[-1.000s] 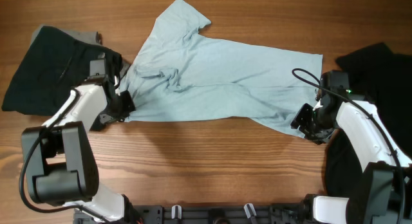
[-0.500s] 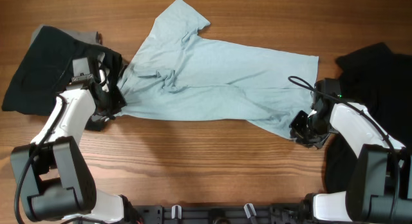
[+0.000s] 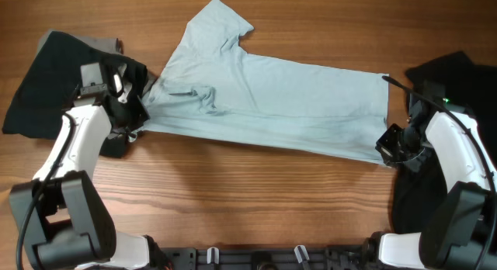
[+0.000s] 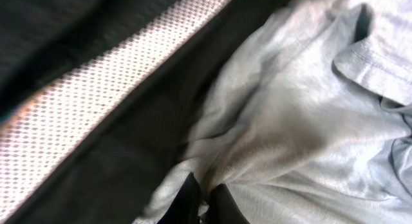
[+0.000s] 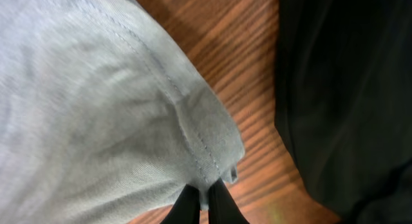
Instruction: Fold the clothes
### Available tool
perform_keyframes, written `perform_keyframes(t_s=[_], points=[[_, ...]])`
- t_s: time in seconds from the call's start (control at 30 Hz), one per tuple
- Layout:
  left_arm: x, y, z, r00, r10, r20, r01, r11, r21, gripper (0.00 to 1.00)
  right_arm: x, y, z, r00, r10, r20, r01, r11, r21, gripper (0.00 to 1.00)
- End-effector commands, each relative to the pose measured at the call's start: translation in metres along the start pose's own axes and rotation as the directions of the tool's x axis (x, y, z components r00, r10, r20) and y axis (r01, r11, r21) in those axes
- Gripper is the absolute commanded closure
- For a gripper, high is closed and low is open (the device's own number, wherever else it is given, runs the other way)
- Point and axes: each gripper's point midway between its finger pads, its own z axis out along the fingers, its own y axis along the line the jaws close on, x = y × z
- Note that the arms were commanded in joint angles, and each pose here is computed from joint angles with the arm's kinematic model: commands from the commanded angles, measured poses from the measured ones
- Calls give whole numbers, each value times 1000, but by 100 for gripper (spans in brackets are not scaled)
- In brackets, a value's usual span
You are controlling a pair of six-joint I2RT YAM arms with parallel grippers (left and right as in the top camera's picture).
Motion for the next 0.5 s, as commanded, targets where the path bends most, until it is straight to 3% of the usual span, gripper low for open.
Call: perform_keyframes(t_s=[0.0,0.07,0.1,0.17,0.23,0.47], points=[[-18,22,-15,996,-69,59,71,997,-31,96,-6,-17,-7,999,-28,42,24,996,86,96],[-20,26,-15,995,-85,59,87,996,-23,96,-7,-18,-7,997,-60,42,56,994,93,95],[-20,25,-15,994,-88,57,89,996,-13,96,-7,-15,-7,995,-89,40,85,993,80,89],[-19,20,-15,995,-86,52,86,996,10,96,-3,-4,-7,988,-156,21,156,988,13,64],[-18,17,-15,996,-78,50,77,997,14,96,-4,2,-7,987,-159,25,159,987,-15,47],[-16,16,-15,996,-76,42,75,997,13,96,-25,22,-9,982,-152,115,164,982,-96,32]])
